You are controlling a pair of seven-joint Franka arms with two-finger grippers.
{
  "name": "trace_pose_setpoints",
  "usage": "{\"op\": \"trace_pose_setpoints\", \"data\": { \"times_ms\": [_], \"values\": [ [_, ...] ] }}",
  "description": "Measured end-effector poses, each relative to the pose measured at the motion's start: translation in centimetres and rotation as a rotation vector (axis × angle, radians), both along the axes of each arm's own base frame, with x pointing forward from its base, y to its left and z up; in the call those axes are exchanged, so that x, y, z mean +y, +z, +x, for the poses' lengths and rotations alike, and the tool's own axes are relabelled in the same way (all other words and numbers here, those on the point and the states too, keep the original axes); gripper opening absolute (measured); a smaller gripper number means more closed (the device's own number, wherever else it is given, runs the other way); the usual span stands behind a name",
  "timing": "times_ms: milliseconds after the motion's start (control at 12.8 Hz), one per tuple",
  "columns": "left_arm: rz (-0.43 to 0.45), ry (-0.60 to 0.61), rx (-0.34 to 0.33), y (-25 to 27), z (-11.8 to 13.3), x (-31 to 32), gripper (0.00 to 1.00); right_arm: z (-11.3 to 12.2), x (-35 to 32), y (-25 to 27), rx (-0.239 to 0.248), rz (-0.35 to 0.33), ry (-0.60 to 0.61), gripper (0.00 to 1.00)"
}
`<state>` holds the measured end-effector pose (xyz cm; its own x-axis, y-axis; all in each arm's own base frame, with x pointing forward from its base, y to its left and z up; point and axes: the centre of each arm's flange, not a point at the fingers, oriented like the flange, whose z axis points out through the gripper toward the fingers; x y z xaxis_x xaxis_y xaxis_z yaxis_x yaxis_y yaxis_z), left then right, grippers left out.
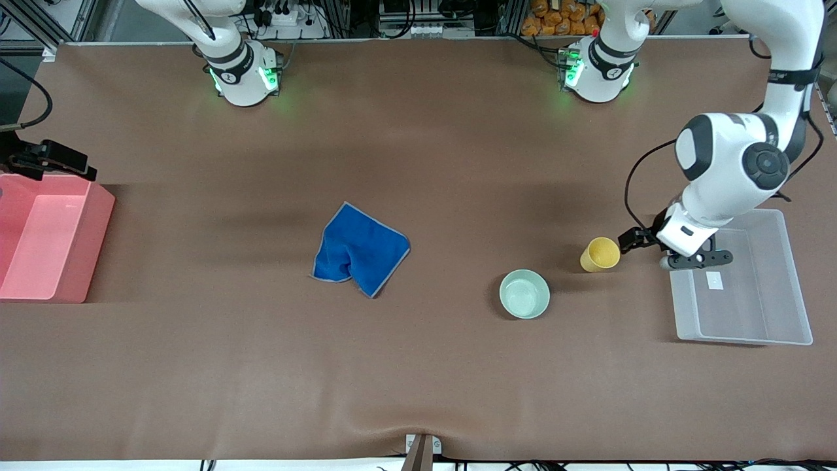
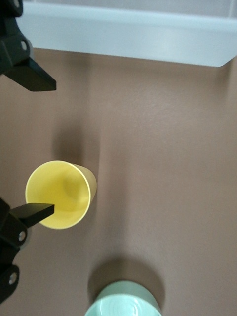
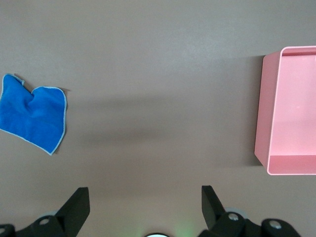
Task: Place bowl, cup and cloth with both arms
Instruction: 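Reach the left gripper down to the yellow cup and grasp it, then move the yellow cup into the clear bin while the right gripper reaches the cloth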
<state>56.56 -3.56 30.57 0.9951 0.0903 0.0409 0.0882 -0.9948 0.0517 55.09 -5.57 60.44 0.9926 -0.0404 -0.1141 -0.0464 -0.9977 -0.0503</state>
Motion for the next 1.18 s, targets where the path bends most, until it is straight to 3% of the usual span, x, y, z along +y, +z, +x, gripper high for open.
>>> {"op": "trace_pose_setpoints", "data": {
  "times_ms": [392, 548, 783, 1018, 1175],
  "values": [
    [0.005, 0.003, -0.014, -5.0, -0.1, -0.1, 1.0, 0.0, 0.0, 0.0, 0.001, 0.0, 0.0, 1.0],
    [0.004, 0.0, -0.006, -7.1, -0.5, -0.9, 0.94, -0.3, 0.0, -0.2, 0.025, 0.003, 0.002, 1.0],
    [0.003, -0.006, 0.007, -8.0, -0.8, -1.5, 0.59, -0.5, 1.2, -1.4, 0.085, 0.013, 0.026, 1.0],
    [0.003, -0.004, 0.005, -7.9, -0.7, -1.4, 0.25, 1.9, 3.7, -5.2, 0.101, 0.016, 0.069, 1.0],
    [0.002, -0.003, -0.01, -7.2, -0.3, -1.4, 0.03, 3.5, 5.8, -9.4, 0.153, 0.023, 0.096, 1.0]
  ]
}}
